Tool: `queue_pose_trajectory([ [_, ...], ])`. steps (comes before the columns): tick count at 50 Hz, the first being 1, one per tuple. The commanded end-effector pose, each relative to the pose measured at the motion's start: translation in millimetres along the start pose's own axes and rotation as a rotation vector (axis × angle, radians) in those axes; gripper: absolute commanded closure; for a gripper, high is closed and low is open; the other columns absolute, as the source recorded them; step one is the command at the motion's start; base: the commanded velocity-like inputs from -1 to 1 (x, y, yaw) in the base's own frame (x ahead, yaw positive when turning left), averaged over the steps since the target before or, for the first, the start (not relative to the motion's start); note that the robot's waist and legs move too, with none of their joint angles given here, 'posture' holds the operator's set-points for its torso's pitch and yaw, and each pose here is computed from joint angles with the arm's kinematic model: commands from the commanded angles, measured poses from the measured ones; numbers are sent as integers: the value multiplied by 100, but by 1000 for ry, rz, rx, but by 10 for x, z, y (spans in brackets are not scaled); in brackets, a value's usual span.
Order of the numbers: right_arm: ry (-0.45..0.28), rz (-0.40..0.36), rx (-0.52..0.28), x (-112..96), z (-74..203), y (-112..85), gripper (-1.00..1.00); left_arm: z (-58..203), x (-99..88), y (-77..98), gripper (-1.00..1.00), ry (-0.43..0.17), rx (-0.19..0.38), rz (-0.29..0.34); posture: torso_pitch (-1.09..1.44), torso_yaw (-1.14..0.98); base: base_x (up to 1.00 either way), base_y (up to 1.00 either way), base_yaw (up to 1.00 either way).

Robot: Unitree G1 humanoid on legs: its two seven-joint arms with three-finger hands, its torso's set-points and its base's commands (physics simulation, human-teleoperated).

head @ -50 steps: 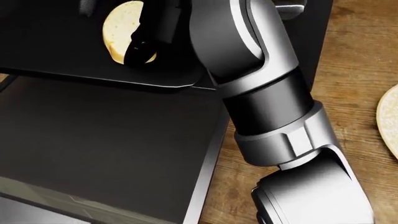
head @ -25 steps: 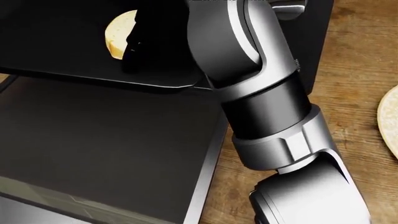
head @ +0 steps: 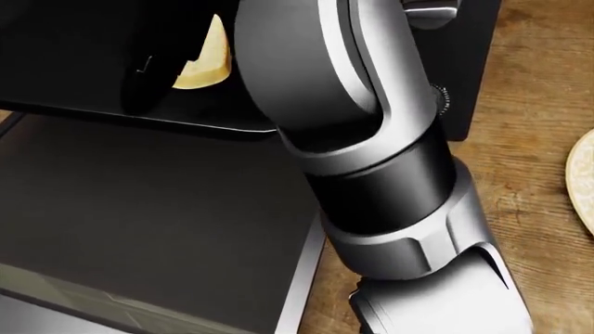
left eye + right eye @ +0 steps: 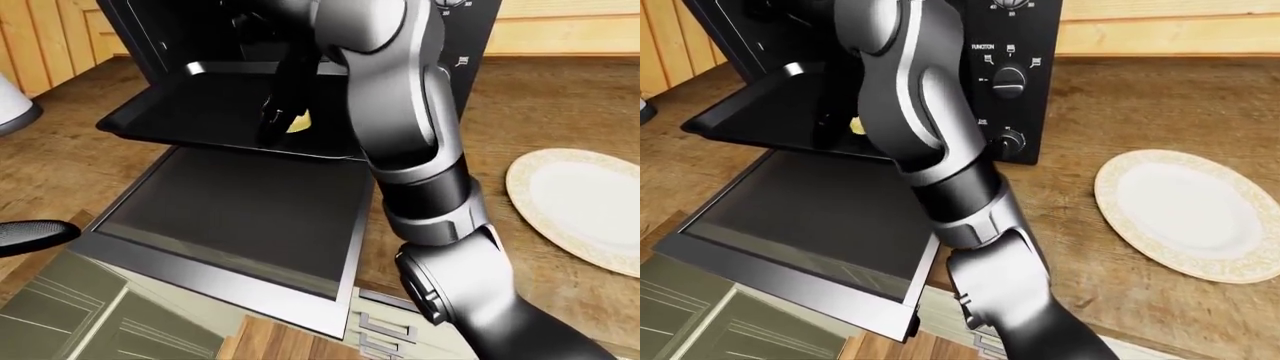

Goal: Place the bread on the tray of the toaster oven.

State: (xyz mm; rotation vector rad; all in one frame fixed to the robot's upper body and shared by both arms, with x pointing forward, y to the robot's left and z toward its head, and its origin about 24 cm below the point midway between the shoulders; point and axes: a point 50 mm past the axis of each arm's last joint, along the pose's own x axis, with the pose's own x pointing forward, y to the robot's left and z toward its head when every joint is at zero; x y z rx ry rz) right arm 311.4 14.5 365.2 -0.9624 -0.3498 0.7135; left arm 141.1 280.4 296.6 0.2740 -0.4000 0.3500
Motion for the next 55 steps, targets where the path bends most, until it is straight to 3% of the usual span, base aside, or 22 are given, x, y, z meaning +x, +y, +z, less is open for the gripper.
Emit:
queue_pose_trajectory([
  [1,-41,-52,-28,-102,169,-108,-69,89,-6,42,-100,-53,14,30,0,42,0,0,0],
  [8,-60,-95,-28,-253,302,-187,-100,92,-29,72,-100,-53,17,34,0,42,0,0,0],
  [20,-7,-248,-1,-648,270,-396,-100,79,-42,95,-100,-50,18,43,0,42,0,0,0],
  [28,49,-365,-10,-1031,245,-650,-100,118,-41,115,-100,-56,21,48,0,42,0,0,0],
  [39,155,-524,20,-1533,-17,-824,-100,183,-26,122,-100,-68,15,47,0,42,0,0,0],
  [55,227,-633,64,-1778,-309,-895,-100,169,-47,138,-100,-64,23,53,0,42,0,0,0],
])
